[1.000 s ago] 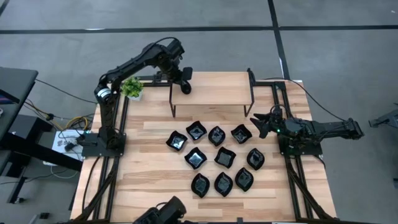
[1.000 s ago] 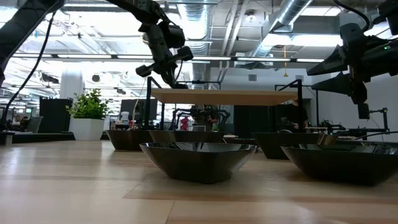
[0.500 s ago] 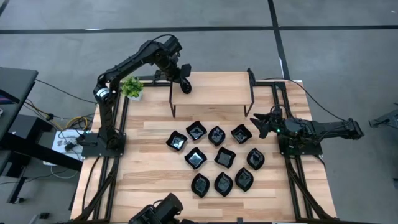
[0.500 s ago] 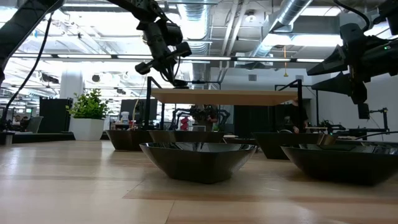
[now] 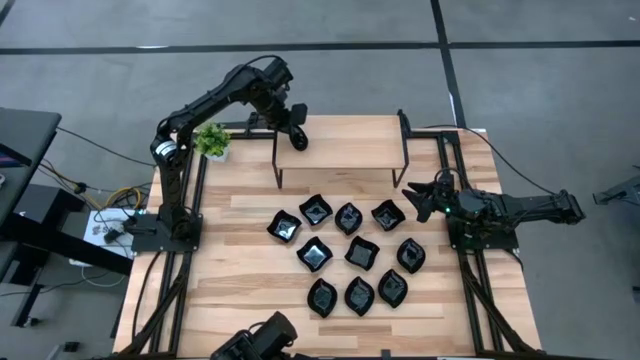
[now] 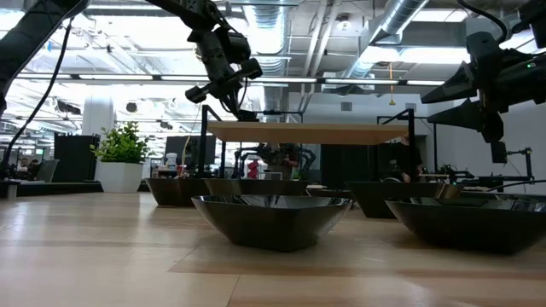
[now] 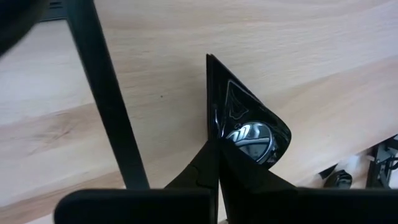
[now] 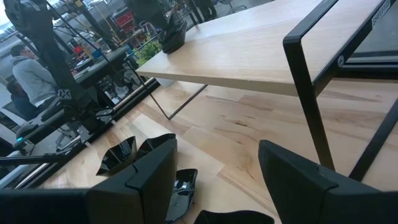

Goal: Pick & Place Mini shaped plates
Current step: Stack the drop shaped plate on top of the drop shaped plates on the shelf, then put the distorted square plate on the shelf

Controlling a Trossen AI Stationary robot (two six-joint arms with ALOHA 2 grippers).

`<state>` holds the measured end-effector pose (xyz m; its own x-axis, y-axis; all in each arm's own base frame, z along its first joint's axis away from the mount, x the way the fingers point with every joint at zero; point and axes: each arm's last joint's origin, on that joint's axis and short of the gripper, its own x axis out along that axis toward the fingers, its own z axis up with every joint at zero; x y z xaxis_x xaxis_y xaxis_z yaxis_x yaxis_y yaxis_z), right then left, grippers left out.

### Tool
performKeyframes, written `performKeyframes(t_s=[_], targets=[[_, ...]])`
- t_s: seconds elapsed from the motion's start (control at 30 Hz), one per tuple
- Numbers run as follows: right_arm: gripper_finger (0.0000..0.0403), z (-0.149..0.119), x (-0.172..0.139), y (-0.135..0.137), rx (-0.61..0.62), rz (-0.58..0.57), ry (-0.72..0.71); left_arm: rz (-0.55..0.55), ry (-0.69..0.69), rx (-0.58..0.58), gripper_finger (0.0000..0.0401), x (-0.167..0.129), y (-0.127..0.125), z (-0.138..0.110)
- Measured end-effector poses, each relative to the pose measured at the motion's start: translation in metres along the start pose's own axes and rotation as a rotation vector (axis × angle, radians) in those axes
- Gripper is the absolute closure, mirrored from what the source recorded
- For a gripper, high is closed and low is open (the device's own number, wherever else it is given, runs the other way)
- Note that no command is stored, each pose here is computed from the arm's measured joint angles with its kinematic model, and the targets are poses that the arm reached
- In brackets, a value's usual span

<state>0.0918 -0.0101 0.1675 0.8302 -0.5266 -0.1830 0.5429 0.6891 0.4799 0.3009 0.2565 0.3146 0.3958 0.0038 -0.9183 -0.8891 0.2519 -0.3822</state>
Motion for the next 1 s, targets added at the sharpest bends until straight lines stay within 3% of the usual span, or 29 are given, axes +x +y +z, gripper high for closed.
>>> performKeyframes(t_s=[0.3,1.0], targets=[[0.0182,0.0,0.0,0.0,0.0,0.0,0.0,-0.004,-0.013,0.004,0.0395,0.0,-0.001,0.001],[0.0182,0.0,0.0,0.0,0.001,0.001,0.0,-0.032,-0.056,0.037,0.0335,-0.01,-0.006,-0.003]])
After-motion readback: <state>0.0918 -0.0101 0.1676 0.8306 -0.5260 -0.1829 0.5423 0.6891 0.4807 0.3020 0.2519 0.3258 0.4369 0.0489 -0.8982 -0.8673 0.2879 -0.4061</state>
